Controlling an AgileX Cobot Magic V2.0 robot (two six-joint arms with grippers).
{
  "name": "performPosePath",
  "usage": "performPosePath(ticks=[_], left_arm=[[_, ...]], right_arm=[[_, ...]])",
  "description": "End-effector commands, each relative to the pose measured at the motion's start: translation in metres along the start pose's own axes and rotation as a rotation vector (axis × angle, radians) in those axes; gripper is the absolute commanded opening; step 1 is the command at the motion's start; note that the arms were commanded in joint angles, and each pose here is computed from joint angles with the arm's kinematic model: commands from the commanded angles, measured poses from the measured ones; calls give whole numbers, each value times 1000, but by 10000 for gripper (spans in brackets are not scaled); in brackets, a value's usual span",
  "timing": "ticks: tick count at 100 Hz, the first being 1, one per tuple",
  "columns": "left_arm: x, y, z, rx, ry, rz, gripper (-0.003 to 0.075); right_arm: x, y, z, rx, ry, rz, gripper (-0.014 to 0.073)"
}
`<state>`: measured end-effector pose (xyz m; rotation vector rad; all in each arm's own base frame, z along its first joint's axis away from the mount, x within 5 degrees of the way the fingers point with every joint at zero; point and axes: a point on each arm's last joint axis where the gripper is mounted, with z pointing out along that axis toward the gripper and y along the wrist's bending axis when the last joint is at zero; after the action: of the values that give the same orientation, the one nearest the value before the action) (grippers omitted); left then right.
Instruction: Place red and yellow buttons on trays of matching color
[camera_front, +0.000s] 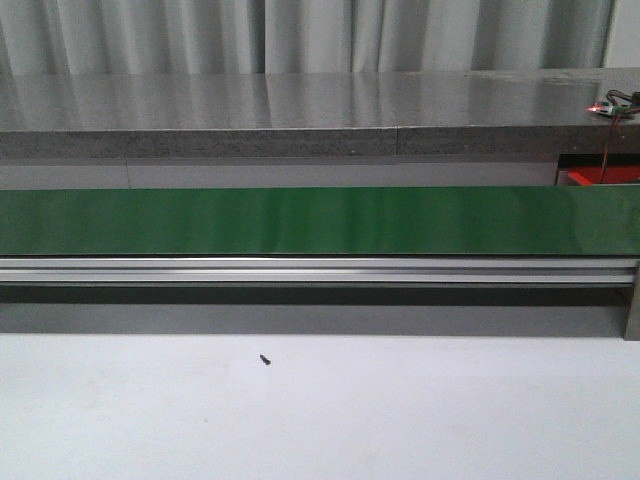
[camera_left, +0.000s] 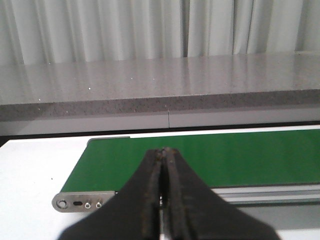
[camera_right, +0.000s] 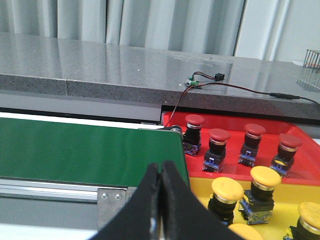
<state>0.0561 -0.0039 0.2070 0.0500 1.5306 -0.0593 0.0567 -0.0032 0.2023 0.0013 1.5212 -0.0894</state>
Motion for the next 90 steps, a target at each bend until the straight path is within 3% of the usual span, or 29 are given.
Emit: performPosePath(ticks=[1,11,90], left_arm=[[3,0,-2,1,-106,-26,-19],[8,0,-1,-1,-38,-29,-19],[9,0,-1,-2,-31,-35,-19]], right_arm=[[-14,-1,-3,5,-112,-13,-67],[-14,-1,-2,5,-110,-13,-67],[-14,-1,-2,5,-109,-13,-67]])
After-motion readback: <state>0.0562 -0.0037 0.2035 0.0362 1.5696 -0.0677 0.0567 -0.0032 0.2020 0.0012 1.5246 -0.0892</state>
